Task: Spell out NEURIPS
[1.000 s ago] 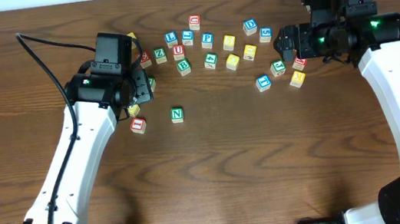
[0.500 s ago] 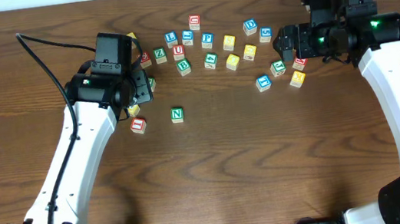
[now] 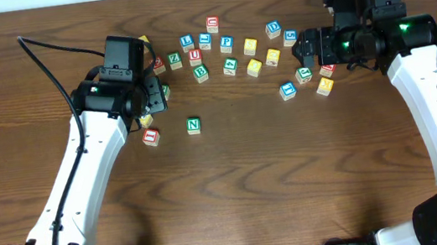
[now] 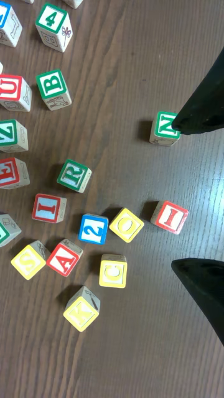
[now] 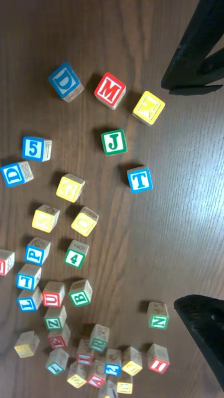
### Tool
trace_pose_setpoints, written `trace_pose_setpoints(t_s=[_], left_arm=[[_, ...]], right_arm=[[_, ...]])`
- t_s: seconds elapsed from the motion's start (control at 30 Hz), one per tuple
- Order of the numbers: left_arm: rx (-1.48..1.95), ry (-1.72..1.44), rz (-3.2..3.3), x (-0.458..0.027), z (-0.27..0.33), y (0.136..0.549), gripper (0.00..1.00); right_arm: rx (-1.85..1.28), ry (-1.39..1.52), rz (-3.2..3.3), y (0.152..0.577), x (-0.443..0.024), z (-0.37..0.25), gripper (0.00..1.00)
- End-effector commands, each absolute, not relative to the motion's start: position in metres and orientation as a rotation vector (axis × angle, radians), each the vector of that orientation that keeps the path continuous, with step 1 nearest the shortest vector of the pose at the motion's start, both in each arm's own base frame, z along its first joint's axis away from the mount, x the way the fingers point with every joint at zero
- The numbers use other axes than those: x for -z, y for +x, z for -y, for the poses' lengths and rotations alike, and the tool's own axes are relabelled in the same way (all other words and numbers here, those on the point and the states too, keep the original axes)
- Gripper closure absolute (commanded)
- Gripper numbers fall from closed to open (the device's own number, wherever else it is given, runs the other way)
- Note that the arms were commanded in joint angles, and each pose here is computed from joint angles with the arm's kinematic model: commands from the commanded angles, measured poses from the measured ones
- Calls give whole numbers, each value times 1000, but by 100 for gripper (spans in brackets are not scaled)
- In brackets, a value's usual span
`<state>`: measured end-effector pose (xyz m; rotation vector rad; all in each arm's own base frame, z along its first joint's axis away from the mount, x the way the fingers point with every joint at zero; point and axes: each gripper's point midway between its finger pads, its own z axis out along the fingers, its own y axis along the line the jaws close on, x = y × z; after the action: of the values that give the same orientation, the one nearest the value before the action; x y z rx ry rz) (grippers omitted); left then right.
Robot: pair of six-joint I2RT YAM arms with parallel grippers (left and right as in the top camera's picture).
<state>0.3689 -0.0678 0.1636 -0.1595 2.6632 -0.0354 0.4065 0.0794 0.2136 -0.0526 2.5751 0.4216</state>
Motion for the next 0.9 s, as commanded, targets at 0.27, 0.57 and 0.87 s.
trace_pose_setpoints(t_s=[0.27, 0.57, 0.87], left_arm=[[37, -192, -2637, -171, 66, 376, 37], [38, -192, -2634, -171, 66, 377, 37], [50, -212, -2614, -177, 67, 380, 37]], right_arm=[[-422, 12, -2567, 409, -220, -79, 1], [-422, 12, -2567, 409, -220, -79, 1], [-448, 119, -2574, 409, -219, -78, 1]])
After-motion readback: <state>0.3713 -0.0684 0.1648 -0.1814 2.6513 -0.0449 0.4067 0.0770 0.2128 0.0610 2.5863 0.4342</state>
